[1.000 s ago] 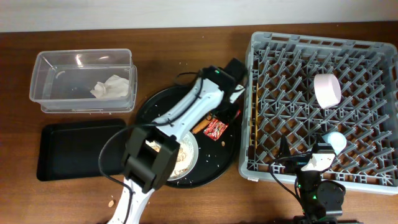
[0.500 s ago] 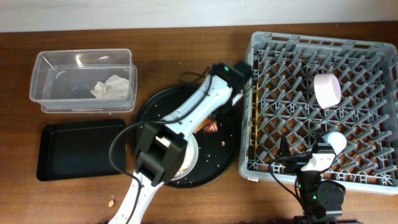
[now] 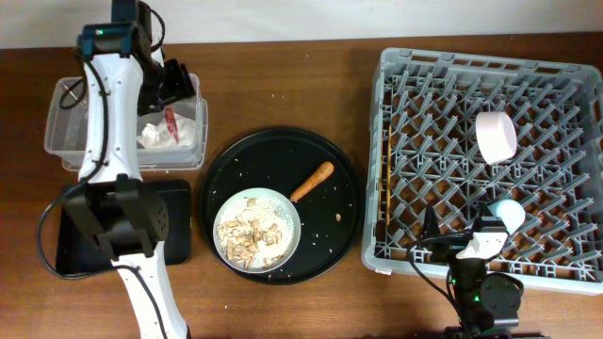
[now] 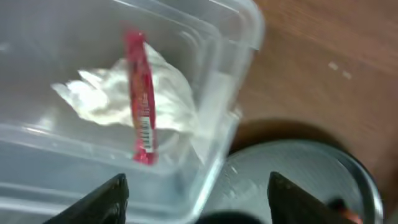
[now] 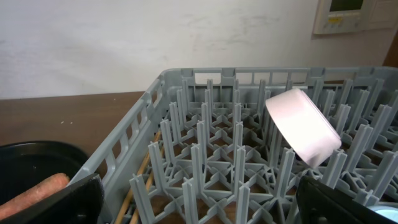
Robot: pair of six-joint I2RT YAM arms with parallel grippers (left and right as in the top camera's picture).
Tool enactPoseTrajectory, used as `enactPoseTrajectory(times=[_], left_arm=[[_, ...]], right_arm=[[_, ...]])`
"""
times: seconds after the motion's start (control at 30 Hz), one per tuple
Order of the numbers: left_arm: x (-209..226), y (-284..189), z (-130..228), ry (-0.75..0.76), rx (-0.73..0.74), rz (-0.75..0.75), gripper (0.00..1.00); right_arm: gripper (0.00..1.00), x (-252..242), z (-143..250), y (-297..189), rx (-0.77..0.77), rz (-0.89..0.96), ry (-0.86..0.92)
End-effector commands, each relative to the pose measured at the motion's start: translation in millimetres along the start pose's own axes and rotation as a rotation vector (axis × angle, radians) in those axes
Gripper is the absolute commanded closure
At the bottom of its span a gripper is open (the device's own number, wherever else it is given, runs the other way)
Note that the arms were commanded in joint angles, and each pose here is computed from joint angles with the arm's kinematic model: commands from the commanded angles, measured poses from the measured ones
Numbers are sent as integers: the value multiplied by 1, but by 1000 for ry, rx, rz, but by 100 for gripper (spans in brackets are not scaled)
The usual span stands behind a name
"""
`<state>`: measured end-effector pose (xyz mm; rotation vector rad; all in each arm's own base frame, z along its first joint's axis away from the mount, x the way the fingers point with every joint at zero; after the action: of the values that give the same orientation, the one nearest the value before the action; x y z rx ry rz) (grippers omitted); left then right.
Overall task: Sort waste into correct bins and load items into the dishwasher rack
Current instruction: 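Grasp the carrot with the left gripper and place it on the black tray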
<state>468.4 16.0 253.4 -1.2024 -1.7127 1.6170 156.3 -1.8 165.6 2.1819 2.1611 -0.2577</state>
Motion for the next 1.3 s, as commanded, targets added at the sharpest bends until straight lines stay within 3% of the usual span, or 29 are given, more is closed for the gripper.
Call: enactPoseTrajectory(times=[0.0, 0.07, 0.17, 0.33, 0.6, 0.77, 0.83, 0.9, 1.0, 1.07, 1.17, 1.27], left_arm=[[-28, -39, 25, 118, 12, 101, 37], [-62, -29, 63, 335, 89, 67, 45], [-126, 21, 155, 641, 206, -11, 50], [-151, 83, 237, 991, 270, -36, 52], [-145, 139, 257, 1041, 233, 5, 51], [-144, 138, 253, 1039, 203, -32, 90], [-153, 108, 232, 921, 110, -73, 90], [-155, 48, 202, 748, 4, -83, 90], [-110, -34, 166, 475, -78, -134, 90], [-43, -80, 137, 212, -101, -245, 90], [35, -85, 110, -48, -1, -382, 97], [105, -40, 105, -288, 106, -495, 100]], right_arm=[[2, 0, 3, 0, 4, 1, -6], [2, 0, 3, 0, 4, 1, -6], [2, 0, 3, 0, 4, 1, -6], [2, 0, 3, 0, 4, 1, -6], [2, 0, 3, 0, 4, 1, -6], [2, 0, 3, 0, 4, 1, -6], [2, 0, 3, 0, 4, 1, -6], [2, 0, 3, 0, 4, 1, -6], [2, 0, 3, 0, 4, 1, -6], [2, 0, 3, 0, 4, 1, -6], [2, 0, 3, 0, 4, 2, -6], [2, 0, 3, 0, 4, 1, -6]])
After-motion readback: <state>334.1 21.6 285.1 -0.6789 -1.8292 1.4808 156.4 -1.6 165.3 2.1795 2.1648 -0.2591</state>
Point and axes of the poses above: each gripper's point midway between its finger pads, its own y axis out along the fingers, its own x axis along the line the jaws close on, z = x × y, the point moved 9 cm from there along -y, back along the fingers, and after that the axes turned 13 degrees about -y, right-handed, at the moved point
